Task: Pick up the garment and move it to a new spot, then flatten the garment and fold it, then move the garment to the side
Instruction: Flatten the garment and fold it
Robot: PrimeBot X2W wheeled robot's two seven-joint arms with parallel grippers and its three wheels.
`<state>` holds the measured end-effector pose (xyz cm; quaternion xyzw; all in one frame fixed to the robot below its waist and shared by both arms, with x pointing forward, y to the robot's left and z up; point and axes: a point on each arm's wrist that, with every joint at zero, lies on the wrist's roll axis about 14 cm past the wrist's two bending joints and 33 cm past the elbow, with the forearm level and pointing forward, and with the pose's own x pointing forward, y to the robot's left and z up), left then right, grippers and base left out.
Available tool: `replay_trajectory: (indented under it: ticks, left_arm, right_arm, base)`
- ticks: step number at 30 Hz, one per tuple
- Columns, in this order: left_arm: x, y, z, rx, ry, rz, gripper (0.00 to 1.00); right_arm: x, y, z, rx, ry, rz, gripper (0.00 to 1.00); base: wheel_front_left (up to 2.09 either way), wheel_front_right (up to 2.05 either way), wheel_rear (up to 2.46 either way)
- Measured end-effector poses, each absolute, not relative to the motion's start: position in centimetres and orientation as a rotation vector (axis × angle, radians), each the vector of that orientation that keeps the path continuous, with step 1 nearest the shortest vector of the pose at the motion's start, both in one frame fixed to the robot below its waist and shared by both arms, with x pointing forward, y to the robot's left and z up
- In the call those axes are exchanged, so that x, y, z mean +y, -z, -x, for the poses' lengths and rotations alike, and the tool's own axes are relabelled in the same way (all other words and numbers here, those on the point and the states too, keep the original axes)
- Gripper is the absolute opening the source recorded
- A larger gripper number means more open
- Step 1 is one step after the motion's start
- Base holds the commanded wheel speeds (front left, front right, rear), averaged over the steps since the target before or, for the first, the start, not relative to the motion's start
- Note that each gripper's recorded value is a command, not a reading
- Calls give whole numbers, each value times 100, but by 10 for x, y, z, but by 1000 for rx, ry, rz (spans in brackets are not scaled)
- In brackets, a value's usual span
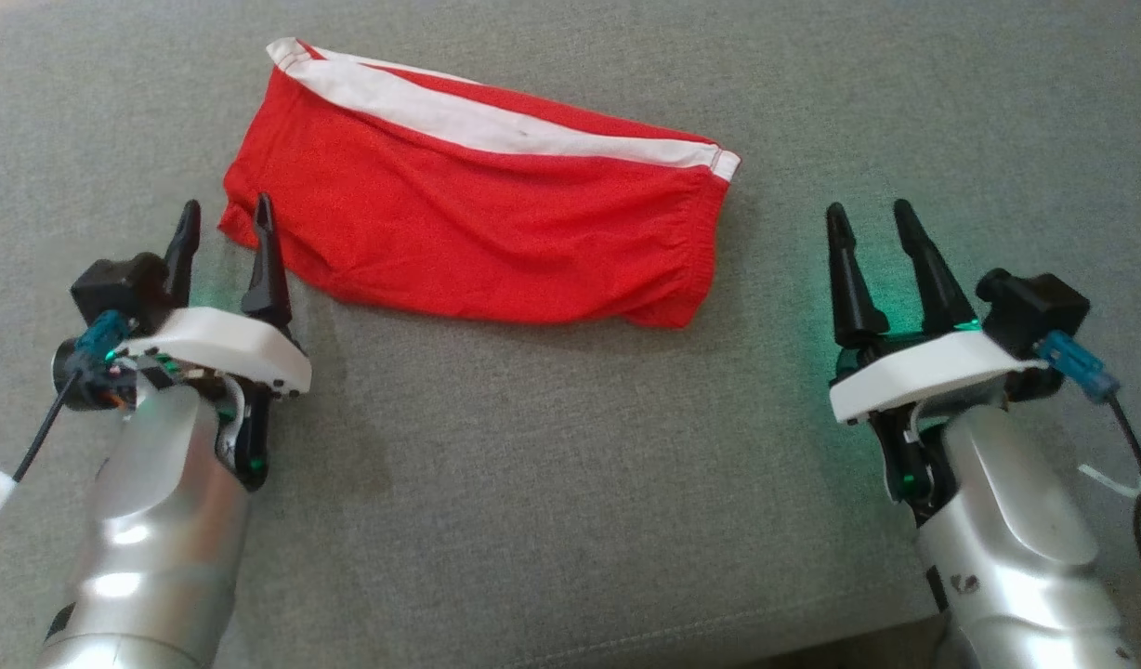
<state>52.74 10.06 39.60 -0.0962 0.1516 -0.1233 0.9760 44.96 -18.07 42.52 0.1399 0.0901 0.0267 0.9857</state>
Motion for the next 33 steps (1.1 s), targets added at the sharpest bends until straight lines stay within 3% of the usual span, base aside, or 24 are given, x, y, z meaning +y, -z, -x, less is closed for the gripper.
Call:
replay_trajectory:
  ticks: [14,15,16,17,25,33]
  left_arm:
    - [90,-363,-529,421,274,154,99]
    - [91,-361,-528,431,270,151,74]
    - [91,-360,-528,441,270,145,34]
    - [90,-359,-528,447,270,142,0]
    - [95,-368,-515,442,231,141,0]
    - [112,-368,-443,434,156,192,0]
  right_arm:
    - [-200,-417,-436,192,10,-216,100]
    - [-200,-418,-436,188,10,-216,100]
    - [-201,-419,-436,186,10,-216,100]
    - [-200,-419,-436,185,10,-215,100]
    - [-198,-430,-438,153,11,-237,100]
    - [-176,-434,-419,156,-45,-232,100]
  base:
    - [0,0,0]
    - [0,0,0]
    - [0,0,0]
    - [0,0,0]
    - [0,0,0]
    - [0,0,0]
